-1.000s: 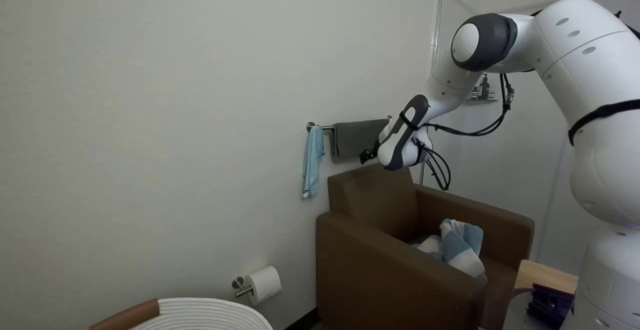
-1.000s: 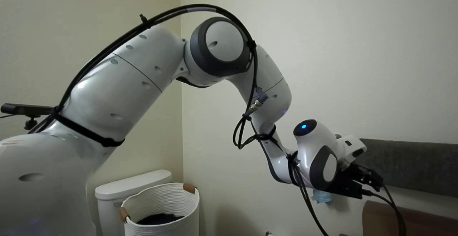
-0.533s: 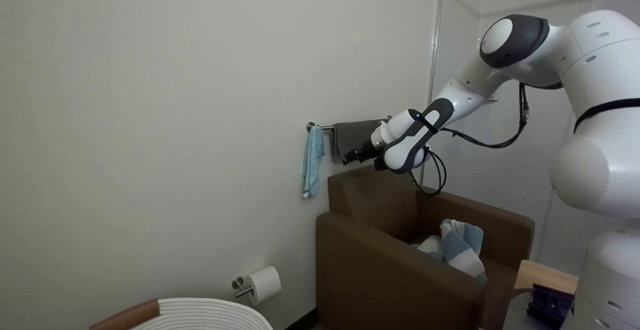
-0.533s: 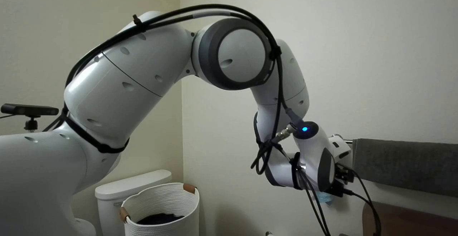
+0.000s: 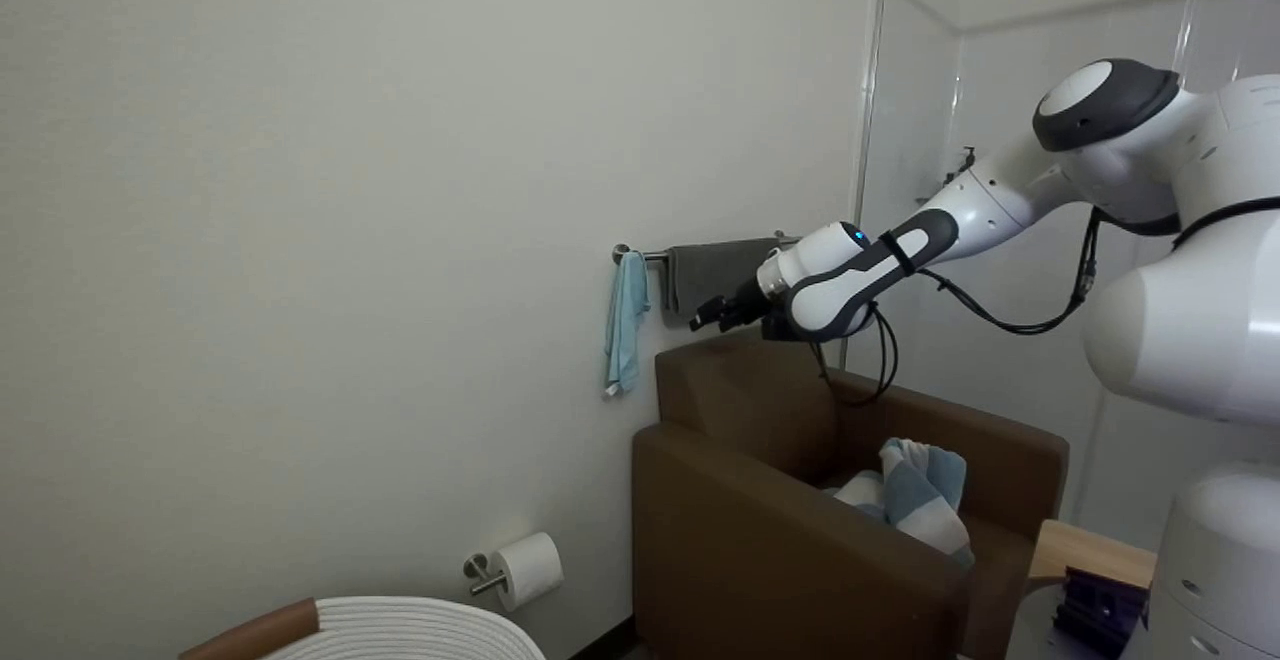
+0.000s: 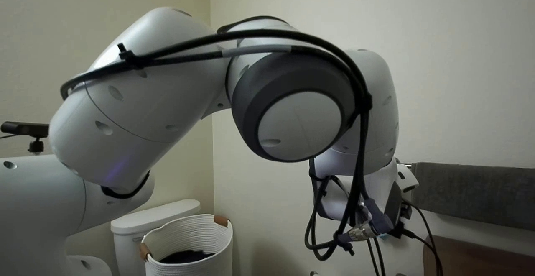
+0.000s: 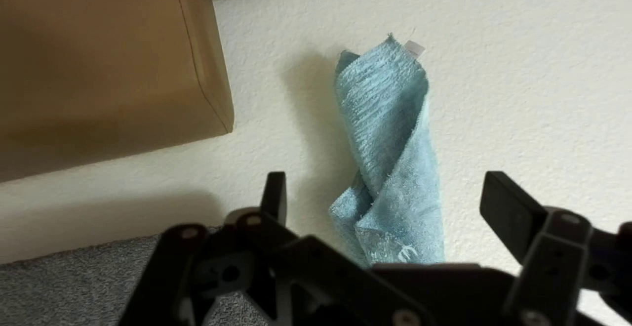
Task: Unhang the blue towel and put it in the laundry hamper
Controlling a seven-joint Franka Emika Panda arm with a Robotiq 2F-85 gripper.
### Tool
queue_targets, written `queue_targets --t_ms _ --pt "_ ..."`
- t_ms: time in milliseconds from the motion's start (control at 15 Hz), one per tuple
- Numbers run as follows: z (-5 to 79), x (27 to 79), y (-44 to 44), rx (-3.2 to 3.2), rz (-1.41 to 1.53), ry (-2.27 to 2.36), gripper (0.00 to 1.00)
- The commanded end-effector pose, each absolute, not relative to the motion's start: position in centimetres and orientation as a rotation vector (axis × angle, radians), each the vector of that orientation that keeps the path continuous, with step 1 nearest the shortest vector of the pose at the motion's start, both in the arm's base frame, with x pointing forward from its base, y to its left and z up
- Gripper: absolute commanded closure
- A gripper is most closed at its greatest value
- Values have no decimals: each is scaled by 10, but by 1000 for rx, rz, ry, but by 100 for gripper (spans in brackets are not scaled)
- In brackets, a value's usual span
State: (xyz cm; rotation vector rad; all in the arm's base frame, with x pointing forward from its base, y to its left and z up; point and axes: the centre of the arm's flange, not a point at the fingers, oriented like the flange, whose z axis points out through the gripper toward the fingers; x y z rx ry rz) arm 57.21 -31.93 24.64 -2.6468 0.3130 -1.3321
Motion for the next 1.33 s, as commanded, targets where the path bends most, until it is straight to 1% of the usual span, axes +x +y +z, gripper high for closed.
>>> queue_targets --t_ms 0,333,533,600,1267 --pt "245 572 -319 -2643 -1331 314 0" --pt "243 574 -321 -2676 -1368 282 0" --pt "242 572 -323 -2674 -1317 240 0" --pt "240 574 -322 -2662 -1327 306 0" --pt "239 574 -321 -2665 -1323 305 0"
